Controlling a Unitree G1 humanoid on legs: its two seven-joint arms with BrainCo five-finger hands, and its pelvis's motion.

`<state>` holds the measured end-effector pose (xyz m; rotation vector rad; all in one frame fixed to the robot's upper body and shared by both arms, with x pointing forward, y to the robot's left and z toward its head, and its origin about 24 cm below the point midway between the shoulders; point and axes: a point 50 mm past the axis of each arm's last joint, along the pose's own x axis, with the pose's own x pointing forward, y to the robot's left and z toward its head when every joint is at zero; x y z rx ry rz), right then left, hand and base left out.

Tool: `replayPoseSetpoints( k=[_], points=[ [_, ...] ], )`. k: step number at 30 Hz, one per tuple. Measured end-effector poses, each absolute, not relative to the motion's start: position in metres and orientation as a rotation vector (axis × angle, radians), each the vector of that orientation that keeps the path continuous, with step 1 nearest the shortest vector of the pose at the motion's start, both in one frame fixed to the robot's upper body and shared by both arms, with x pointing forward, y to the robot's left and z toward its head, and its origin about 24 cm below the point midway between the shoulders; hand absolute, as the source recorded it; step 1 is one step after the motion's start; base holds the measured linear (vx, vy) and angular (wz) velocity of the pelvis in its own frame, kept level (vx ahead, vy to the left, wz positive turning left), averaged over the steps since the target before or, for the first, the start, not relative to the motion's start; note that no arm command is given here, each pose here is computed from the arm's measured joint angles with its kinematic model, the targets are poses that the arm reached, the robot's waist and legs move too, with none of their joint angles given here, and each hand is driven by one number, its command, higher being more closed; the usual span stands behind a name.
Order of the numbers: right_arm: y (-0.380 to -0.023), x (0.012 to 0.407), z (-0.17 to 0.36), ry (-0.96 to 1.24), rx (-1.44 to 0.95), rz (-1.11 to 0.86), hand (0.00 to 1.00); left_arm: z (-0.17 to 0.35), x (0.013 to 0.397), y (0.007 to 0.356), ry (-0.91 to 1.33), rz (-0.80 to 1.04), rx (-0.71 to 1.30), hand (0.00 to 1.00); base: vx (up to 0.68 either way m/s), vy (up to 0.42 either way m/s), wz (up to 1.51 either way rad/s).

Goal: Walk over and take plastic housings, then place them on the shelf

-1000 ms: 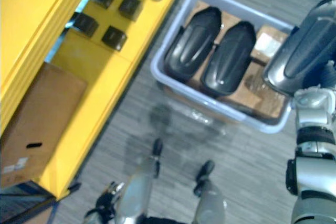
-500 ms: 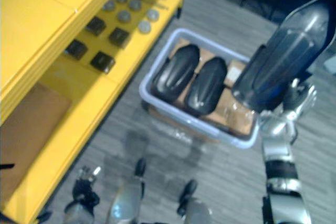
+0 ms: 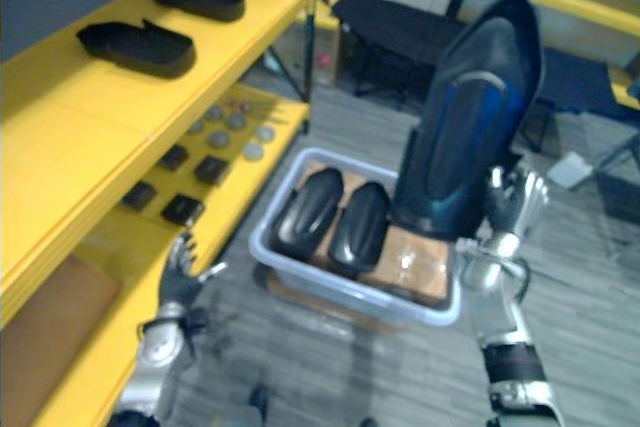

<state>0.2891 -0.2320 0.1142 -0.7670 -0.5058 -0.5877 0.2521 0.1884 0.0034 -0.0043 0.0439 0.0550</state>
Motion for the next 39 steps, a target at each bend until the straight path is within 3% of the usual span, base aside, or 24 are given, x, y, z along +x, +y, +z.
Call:
replayPoseSetpoints(
  k=[3, 9, 15, 39],
  points=[
    [-0.212, 0.29, 0.114, -0.564, -0.794, -0.453, 1.0, -0.003, 0.253, 0.163, 0.125, -0.081, -0.115, 0.0, -0.1, -0.028, -0.05],
    [-0.193, 0.289, 0.112, -0.616, -0.798, -0.323, 1.0, -0.012, 0.251, 0.153, 0.226, -0.115, -0.292, 0.0, -0.12, -0.044, -0.04],
    [-0.181, 0.282, 0.102, -0.636, -0.827, -0.251, 1.0, 0.005, 0.253, 0.136, 0.184, -0.232, -0.381, 0.0, -0.05, -0.018, 0.01],
    [-0.141, 0.267, 0.056, -0.53, -0.841, -0.078, 1.0, 0.056, 0.253, 0.092, 0.049, -0.518, -0.45, 0.0, -0.01, 0.0, 0.05]
  ],
)
